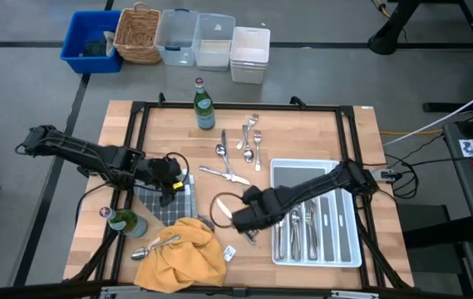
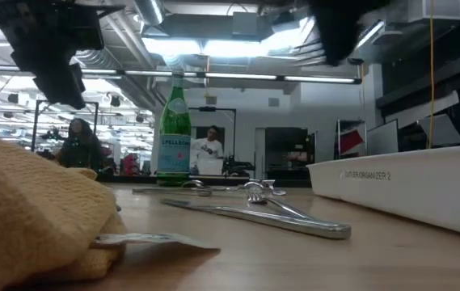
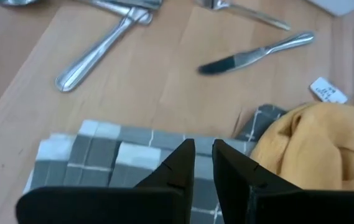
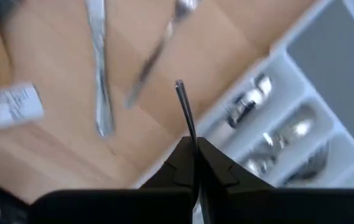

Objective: Sort silverware
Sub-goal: Stack the silver fork into the white utensil tray with the other silver forks

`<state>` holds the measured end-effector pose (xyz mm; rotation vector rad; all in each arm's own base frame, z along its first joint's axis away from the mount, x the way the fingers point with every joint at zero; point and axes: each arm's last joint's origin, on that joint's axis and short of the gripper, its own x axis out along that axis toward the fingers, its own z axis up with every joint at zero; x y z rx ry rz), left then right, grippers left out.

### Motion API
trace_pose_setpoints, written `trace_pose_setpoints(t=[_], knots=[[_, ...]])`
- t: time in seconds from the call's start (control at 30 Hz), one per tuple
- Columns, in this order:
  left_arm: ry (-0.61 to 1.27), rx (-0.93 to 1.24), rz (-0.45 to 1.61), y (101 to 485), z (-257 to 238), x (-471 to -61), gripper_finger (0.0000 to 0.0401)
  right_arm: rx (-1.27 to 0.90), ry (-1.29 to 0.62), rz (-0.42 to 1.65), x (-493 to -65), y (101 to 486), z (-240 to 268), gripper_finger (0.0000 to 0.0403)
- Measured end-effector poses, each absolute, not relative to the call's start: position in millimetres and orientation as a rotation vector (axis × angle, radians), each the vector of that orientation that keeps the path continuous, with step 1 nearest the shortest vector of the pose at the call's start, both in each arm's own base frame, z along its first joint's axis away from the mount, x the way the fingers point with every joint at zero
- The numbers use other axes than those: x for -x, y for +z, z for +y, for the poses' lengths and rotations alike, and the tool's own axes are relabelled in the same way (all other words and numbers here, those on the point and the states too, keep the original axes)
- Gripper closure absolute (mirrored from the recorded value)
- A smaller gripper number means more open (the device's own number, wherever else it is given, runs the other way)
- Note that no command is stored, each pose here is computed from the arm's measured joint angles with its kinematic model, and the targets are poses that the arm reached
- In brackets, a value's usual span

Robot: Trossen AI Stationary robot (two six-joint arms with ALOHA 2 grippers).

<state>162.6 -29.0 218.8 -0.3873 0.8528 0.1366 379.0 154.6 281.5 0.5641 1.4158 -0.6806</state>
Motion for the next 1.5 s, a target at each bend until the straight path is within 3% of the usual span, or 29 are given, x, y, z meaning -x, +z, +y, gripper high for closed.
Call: trace_pose_setpoints(t=[0.43,0.6,0.9,1.27,1.5], knots=[[0.150,0.400,0.765,223,-30,-171,0.0356,-0.477,-0.821,1.605,-303,255,150,0.0398],[0.174,0.432,0.702,226,-29,-175,0.0356,-0.510,-0.837,1.571,-266,252,137,0.0398],[0.259,0.492,0.657,227,-28,-177,0.0356,-0.584,-0.853,1.494,-224,198,128,0.0398],[0.288,0.534,0.610,229,-27,-180,0.0356,-0.595,-0.930,1.482,-210,174,123,0.0395],[0.264,0.509,0.514,231,-28,-198,0.0356,-0.618,-0.904,1.471,-213,173,125,0.0344]])
